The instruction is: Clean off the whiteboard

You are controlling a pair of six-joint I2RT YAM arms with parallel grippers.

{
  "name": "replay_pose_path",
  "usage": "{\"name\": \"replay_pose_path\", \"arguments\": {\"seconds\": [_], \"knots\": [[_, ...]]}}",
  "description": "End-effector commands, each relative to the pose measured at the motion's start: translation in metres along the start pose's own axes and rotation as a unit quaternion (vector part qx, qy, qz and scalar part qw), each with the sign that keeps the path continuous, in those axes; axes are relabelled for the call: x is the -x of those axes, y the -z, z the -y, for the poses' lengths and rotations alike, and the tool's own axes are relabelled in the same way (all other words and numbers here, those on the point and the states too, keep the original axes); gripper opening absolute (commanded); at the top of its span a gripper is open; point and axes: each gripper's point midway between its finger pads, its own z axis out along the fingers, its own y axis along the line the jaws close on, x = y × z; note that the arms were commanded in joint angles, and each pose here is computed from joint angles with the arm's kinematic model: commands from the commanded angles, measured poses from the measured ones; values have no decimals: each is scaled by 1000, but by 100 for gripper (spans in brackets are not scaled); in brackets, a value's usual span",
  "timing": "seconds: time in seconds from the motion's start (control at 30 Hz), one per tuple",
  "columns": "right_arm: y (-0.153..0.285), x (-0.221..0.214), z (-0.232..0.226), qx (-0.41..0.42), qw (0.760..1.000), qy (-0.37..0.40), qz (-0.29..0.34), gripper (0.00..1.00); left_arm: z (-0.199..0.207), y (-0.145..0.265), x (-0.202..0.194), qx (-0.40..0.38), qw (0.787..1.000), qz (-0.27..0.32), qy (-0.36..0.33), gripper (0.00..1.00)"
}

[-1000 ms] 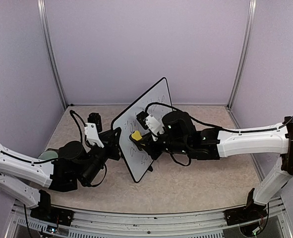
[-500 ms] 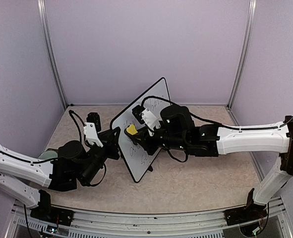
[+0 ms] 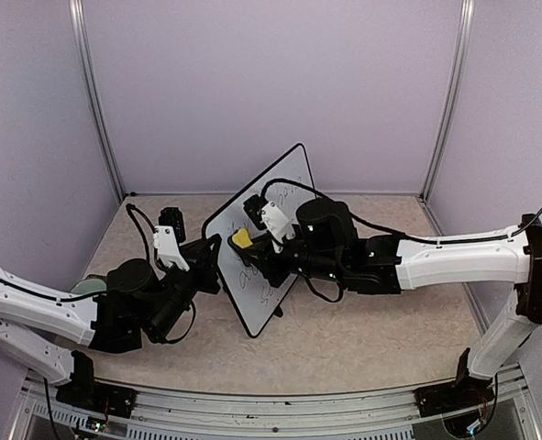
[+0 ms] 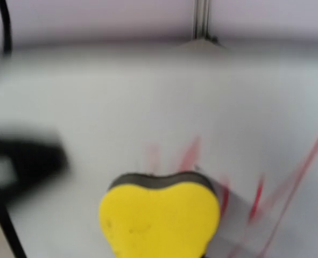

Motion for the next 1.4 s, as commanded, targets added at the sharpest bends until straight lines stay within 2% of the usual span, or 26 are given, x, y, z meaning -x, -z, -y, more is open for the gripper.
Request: {"name": "replay_pose_path", "arguments": {"seconds": [0.0, 0.23, 0.57, 0.67, 0.77, 0.9, 1.17, 1.27, 1.37], "knots": [[3, -42, -7, 14, 999, -19, -45, 0, -5, 1, -5, 1, 999, -10, -42, 0], [7, -64, -12, 29, 997, -27, -64, 0, -6, -1, -3, -1, 999, -10, -41, 0], [-1, 34, -7, 5, 1000, 10, 24, 0, -3, -1, -6, -6, 999, -13, -37, 0], [-8, 42, -2, -12, 999, 24, 27, 0, -3, -2, -6, -6, 999, -14, -38, 0], [-15, 27, 0, -14, 1000, 20, 13, 0, -4, -1, -6, -5, 999, -13, -39, 0], [-22, -21, -3, -1, 1000, 7, -29, 0, -7, -1, -5, -2, 999, -11, -39, 0], [-12, -91, -8, 19, 996, -36, -79, 0, -8, 1, -2, -4, 999, -8, -37, 0], [-9, -103, -8, 22, 995, -45, -88, 0, -9, 2, -2, -4, 999, -9, -37, 0], [-11, -94, -8, 21, 996, -39, -81, 0, -10, 3, -2, -4, 999, -8, -36, 0]]}}
